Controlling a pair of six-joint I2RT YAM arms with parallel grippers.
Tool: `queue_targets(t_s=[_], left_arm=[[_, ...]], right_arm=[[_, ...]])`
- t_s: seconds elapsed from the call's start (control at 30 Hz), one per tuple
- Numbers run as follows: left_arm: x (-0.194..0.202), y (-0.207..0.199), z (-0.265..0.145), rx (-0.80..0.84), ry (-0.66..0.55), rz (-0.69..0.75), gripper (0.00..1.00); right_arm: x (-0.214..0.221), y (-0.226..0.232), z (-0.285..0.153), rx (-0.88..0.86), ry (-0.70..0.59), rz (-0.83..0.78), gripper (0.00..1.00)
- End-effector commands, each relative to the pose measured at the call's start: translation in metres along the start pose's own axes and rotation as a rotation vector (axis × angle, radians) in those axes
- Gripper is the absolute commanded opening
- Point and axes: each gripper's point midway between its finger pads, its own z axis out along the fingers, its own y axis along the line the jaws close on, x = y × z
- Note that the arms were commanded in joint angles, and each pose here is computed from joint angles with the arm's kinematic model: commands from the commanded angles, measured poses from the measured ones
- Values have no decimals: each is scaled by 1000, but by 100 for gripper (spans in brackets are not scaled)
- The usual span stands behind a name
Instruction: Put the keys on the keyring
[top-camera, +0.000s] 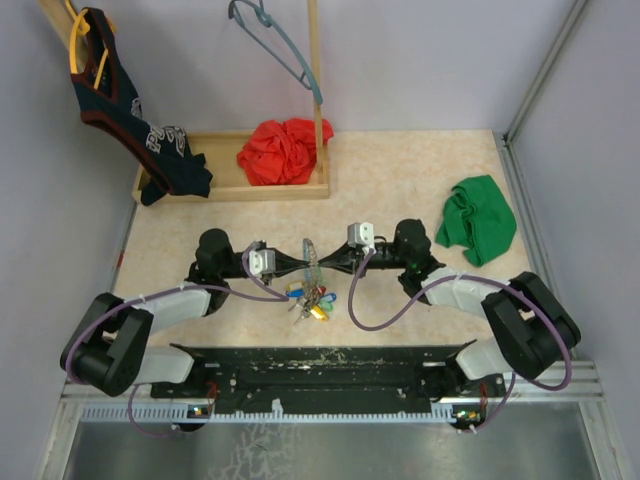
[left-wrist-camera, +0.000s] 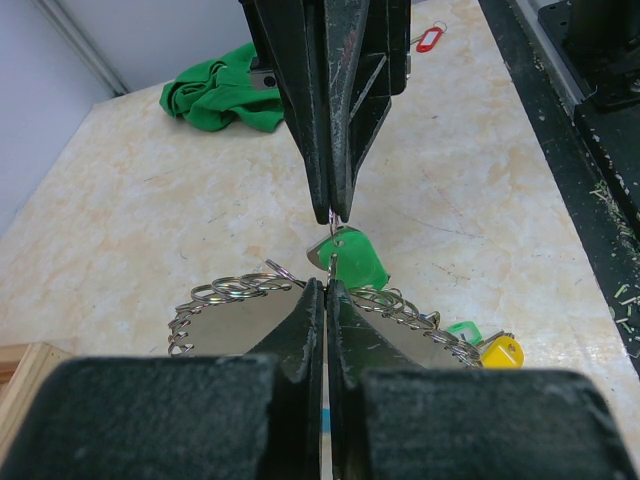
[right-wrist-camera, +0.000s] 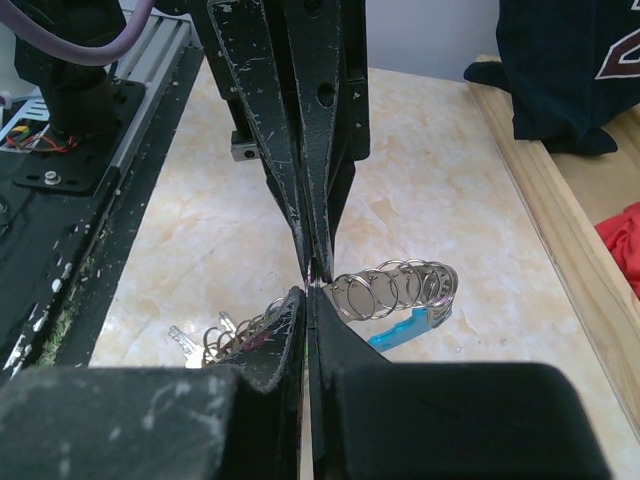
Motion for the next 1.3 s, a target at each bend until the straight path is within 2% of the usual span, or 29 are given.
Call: queue_targets(t_s=[0.0, 0.8, 1.27], left_arm=[[-10, 0, -1, 12, -33, 47, 0], [-12, -2, -1, 26, -43, 46, 0], [-12, -1, -1, 15, -37, 51, 0]], right_arm=[[-20, -5, 8, -22, -40, -62, 0], [-16, -9, 12, -1, -23, -56, 0], [-23, -7, -1, 35, -6, -86, 0]])
